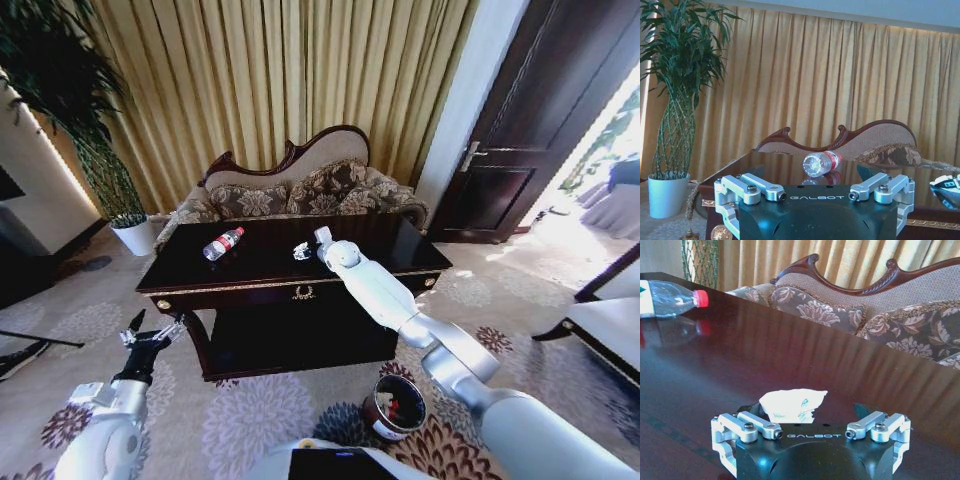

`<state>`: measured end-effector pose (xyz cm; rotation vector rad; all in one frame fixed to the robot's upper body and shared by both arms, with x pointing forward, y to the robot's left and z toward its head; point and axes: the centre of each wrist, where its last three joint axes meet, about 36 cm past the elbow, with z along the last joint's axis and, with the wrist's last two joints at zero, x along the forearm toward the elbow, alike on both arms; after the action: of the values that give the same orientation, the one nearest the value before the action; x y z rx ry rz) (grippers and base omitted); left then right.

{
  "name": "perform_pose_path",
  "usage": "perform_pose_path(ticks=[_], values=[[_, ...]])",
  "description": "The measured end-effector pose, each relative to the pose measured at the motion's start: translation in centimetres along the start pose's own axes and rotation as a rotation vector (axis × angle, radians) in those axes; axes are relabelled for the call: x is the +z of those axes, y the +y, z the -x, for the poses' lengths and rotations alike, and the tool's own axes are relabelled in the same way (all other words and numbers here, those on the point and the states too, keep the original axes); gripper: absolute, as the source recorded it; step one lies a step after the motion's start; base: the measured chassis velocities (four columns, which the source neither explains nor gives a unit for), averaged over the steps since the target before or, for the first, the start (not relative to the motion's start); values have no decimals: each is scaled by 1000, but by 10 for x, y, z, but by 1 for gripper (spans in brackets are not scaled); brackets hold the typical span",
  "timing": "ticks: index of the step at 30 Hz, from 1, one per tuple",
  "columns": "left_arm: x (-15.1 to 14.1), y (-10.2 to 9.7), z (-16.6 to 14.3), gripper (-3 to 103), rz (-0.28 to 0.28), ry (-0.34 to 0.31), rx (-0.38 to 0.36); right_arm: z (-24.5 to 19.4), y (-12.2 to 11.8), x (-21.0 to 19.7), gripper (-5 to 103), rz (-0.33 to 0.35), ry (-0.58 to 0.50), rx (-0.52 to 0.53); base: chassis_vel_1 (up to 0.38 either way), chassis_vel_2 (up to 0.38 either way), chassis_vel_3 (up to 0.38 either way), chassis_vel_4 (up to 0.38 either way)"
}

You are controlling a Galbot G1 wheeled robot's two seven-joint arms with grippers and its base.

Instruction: Move to the front of the table and place the trash on the table into the trash bin.

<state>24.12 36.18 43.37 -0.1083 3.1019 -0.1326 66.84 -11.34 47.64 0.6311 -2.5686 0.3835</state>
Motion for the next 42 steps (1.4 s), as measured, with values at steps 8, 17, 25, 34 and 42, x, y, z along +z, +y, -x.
perform_pose_path(ticks=[8,17,25,34,42], values=[[0,-2,2,100,-1,-4,4,0,-8,8,101,2,1,3,0,0,0,0],[1,-1,2,100,0,1,2,1,-5,16,65,8,-2,-4,0,0,0,0],[1,0,2,100,3,2,4,0,-6,19,38,6,1,-1,0,0,0,0],[2,-1,1,100,1,5,5,-6,-8,18,12,16,-11,0,0,0,0,0],[3,-1,2,100,-1,6,8,-30,-10,10,0,52,-59,-17,0,0,0,0]])
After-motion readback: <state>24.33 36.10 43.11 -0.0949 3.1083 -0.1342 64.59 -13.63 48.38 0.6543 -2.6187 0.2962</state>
